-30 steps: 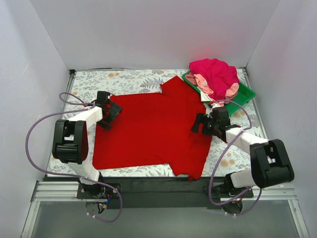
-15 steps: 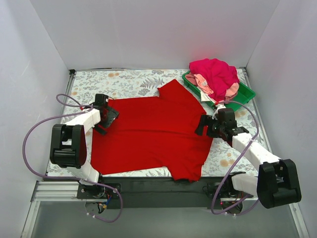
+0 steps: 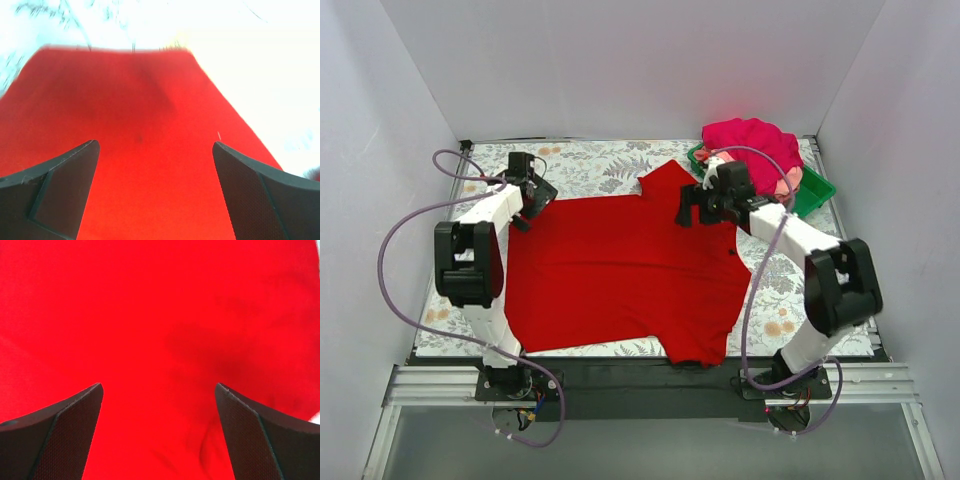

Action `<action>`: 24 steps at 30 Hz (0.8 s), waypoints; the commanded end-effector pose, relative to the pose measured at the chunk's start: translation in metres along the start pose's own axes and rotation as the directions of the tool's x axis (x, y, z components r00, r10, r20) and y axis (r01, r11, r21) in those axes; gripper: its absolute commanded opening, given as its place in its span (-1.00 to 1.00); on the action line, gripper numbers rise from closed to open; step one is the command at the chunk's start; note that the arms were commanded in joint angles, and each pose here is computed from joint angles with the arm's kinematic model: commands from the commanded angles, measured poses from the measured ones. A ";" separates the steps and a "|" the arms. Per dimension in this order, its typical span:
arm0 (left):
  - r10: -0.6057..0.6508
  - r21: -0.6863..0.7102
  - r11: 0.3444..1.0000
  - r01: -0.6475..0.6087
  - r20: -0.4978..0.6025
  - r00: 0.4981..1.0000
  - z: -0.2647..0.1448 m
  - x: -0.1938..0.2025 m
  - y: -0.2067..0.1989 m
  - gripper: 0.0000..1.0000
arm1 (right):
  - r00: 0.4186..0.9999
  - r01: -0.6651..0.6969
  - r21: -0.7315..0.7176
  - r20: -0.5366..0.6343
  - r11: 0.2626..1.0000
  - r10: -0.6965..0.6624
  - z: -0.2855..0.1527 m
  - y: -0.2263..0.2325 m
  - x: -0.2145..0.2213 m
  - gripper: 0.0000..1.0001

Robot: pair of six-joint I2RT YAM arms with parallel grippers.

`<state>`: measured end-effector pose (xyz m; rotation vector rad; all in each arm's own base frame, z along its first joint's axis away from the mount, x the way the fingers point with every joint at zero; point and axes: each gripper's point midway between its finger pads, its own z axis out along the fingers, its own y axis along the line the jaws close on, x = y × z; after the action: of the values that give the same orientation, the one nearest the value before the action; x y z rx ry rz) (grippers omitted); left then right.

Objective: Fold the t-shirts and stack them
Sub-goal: Flatten the tshirt out

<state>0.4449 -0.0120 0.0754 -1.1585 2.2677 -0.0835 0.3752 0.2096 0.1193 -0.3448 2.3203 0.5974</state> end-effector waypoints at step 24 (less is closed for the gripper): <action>-0.008 -0.067 0.998 0.004 -0.056 0.998 0.119 -0.044 -0.007 0.93 | 0.997 0.074 0.060 -0.044 0.995 -0.071 0.223 -0.056 -0.077 0.97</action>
<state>0.5413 0.0327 0.0350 -1.1915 2.2489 -0.0971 0.5823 0.2851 0.0399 -0.4344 2.2707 0.5097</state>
